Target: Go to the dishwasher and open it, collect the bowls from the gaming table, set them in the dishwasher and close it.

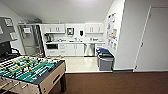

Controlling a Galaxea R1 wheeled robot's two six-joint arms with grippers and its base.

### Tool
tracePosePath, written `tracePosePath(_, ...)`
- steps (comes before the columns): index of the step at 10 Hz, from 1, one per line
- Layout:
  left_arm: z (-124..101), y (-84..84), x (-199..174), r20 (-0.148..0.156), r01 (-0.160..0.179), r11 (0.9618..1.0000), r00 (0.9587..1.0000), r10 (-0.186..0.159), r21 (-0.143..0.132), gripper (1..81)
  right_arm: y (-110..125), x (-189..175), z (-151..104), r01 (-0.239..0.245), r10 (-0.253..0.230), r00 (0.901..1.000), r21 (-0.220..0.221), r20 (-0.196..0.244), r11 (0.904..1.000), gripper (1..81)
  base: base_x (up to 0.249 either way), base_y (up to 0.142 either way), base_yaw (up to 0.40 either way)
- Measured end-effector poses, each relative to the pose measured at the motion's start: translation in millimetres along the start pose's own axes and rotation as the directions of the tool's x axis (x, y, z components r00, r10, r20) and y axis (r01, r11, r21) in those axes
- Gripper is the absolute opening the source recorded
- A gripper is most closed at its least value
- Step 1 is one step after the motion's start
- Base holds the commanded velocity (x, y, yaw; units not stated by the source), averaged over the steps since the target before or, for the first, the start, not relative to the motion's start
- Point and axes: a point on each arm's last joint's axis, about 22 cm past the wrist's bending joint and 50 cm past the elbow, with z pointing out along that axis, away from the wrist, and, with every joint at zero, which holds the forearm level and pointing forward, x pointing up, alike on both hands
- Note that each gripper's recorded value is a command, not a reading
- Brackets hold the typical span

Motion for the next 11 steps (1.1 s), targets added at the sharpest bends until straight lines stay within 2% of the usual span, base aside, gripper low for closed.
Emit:
tracePosePath(1, 0.2, -0.2, 5.8, -0.011, -0.002, 1.0, 0.9999, 0.002, 0.001, 81.1, -0.9, 6.3, 0.7, 0.003, -0.003, 0.9999, 0.001, -0.014, 1.0, 81.1, 0.092, 0.0, 0.0)
tracePosePath(3, 0.1, 0.2, 1.4, -0.004, -0.001, 1.0, 1.0, 0.001, 0.0, 81.1, -1.6, -0.3, 1.8, 0.001, -0.001, 1.0, 0.0, -0.003, 1.0, 81.1, 0.099, 0.0, 0.0)
tracePosePath(11, 2.3, 5.8, 2.7, -0.006, 0.0, 1.0, 1.0, 0.0, -0.007, 81.1, -0.9, -0.2, 2.1, 0.009, -0.009, 0.9999, -0.001, -0.008, 1.0, 81.1, 0.119, 0.0, 0.0)
